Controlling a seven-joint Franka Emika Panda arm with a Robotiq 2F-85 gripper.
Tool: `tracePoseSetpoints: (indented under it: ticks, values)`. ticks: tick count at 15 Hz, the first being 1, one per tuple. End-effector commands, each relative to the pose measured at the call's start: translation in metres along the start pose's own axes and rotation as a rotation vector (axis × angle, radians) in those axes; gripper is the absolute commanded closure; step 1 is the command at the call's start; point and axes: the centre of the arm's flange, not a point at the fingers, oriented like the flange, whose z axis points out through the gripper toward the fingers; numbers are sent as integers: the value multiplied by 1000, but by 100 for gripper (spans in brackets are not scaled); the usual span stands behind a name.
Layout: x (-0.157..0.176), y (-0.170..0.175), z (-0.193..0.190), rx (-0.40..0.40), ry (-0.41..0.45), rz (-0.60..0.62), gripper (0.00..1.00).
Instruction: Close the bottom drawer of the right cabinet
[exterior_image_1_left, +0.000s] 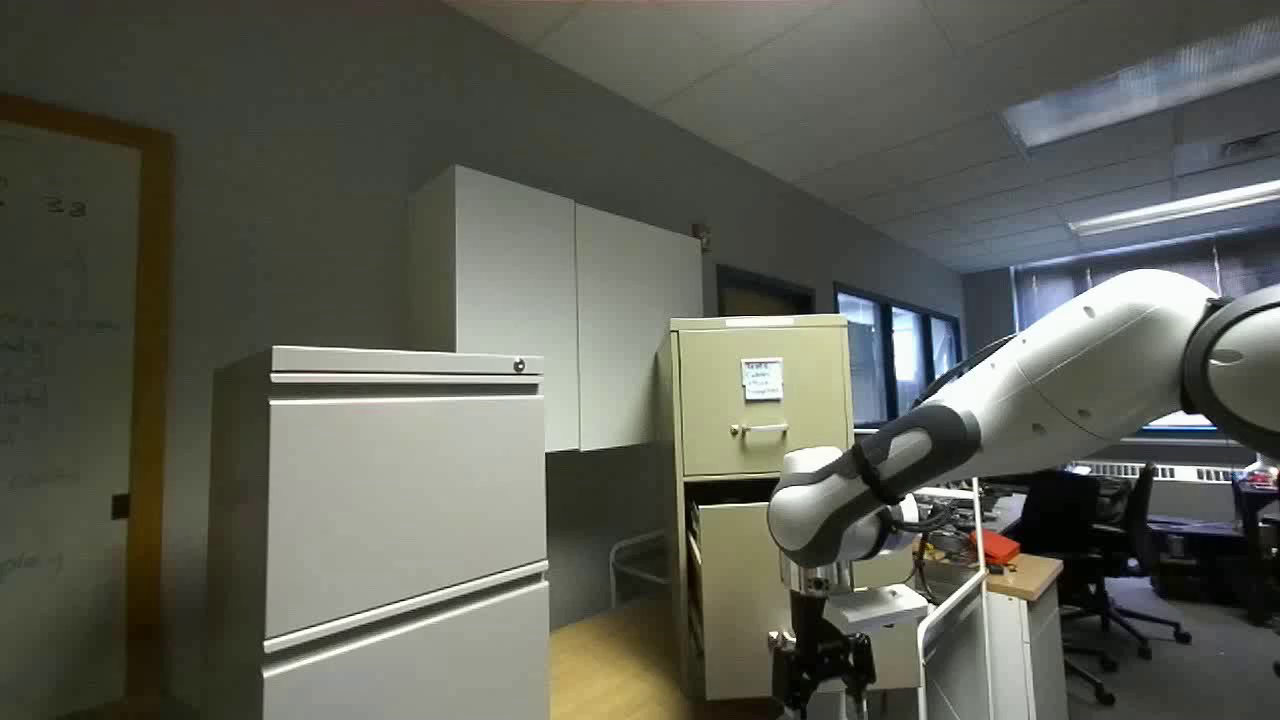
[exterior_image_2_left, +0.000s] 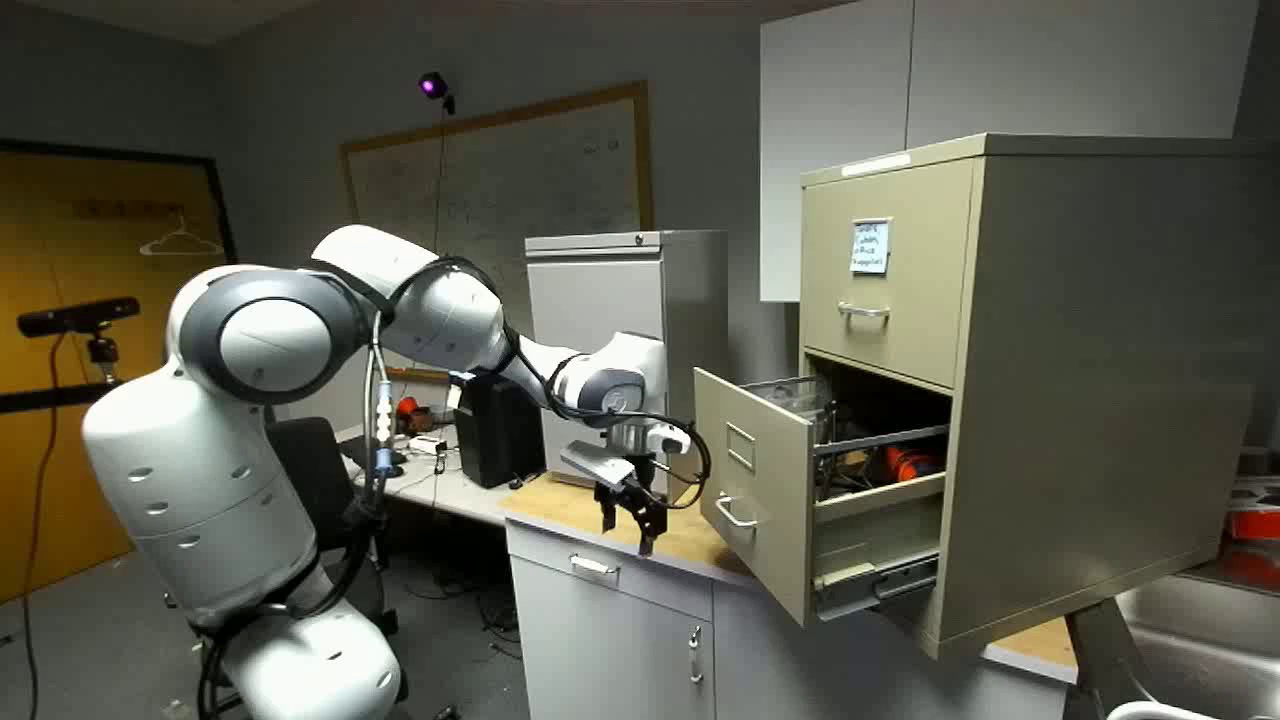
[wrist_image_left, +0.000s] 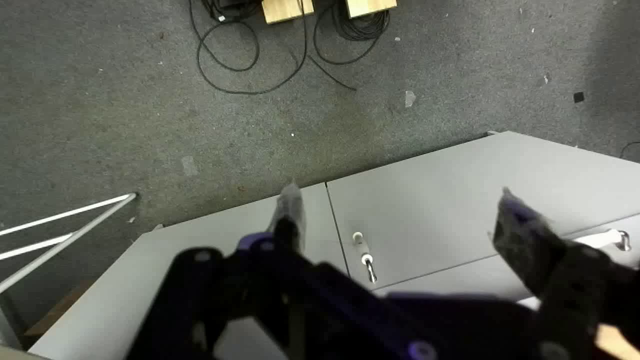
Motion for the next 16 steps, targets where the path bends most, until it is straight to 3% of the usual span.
tracePoseSetpoints:
  ticks: [1,9,16]
  values:
    - [0,0,0,0,2,0,0]
    - [2,0,-2,-9,7,4,0]
    - [7,-2,-32,-49,50,-4,0]
